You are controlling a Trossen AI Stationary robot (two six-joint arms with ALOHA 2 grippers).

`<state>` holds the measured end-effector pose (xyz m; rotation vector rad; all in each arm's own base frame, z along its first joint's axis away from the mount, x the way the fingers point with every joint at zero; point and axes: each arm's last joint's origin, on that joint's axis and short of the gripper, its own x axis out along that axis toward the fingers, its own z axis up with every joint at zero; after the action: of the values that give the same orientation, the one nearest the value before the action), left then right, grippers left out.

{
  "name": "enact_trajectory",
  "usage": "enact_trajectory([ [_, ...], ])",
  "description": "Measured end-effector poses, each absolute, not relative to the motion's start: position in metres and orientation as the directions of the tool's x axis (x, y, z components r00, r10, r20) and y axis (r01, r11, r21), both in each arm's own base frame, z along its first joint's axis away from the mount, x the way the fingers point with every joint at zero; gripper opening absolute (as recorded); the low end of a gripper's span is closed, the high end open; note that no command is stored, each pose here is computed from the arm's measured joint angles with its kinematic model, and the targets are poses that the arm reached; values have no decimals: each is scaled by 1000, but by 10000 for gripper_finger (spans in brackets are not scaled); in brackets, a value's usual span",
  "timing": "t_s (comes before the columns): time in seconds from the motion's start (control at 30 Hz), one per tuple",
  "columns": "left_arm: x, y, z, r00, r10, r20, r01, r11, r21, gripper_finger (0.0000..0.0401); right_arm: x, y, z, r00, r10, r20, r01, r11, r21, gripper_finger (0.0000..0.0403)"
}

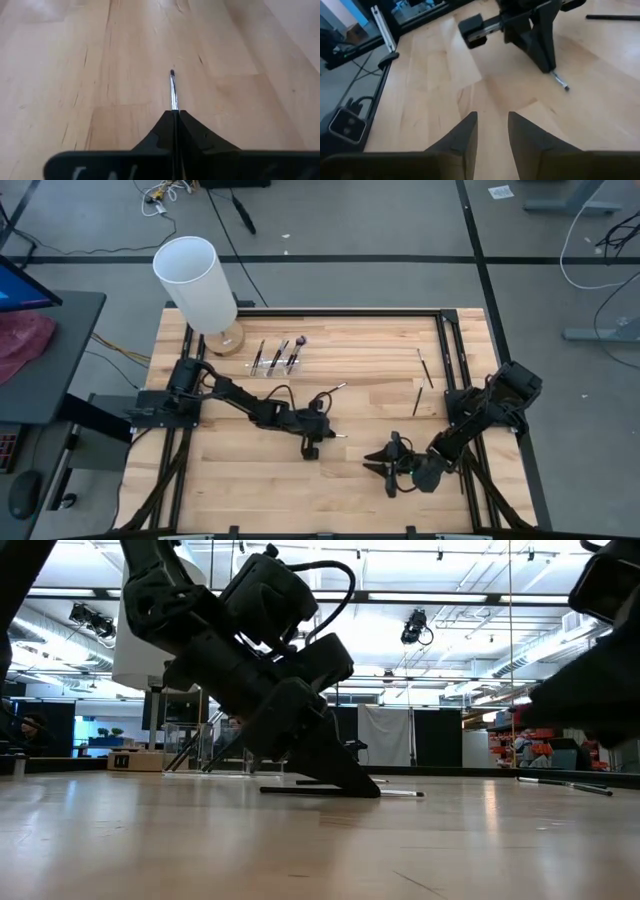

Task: Put items in baskets/containers
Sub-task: Put the eyeshadow brush into the transparent organizer

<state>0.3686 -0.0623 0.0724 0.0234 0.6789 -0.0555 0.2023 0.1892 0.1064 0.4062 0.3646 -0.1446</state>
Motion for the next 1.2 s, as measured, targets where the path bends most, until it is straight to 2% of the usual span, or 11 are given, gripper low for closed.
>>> enact_trajectory([
  [0.23, 370, -61, 92, 822, -42, -567, 37, 999, -19, 9, 201, 187, 103, 913, -79, -401, 239, 899, 368, 118],
  [0.5, 373, -67, 107, 866, -65, -495, 56, 998, -33, 9, 209, 178, 85, 886, -125, -446, 306, 881, 360, 170],
  [0.67, 375, -74, 113, 897, -89, -434, 76, 996, -47, 9, 214, 175, 77, 893, -161, -420, 321, 883, 343, 192],
  [0.9, 378, -94, 135, 962, -163, -218, 149, 986, -80, 8, 221, 180, 80, 929, -296, -223, 349, 901, 259, 187],
  [1.2, 373, -121, 160, 972, -234, 34, 236, 969, -78, 8, 213, 199, 127, 973, -223, 66, 208, 962, 176, 162],
])
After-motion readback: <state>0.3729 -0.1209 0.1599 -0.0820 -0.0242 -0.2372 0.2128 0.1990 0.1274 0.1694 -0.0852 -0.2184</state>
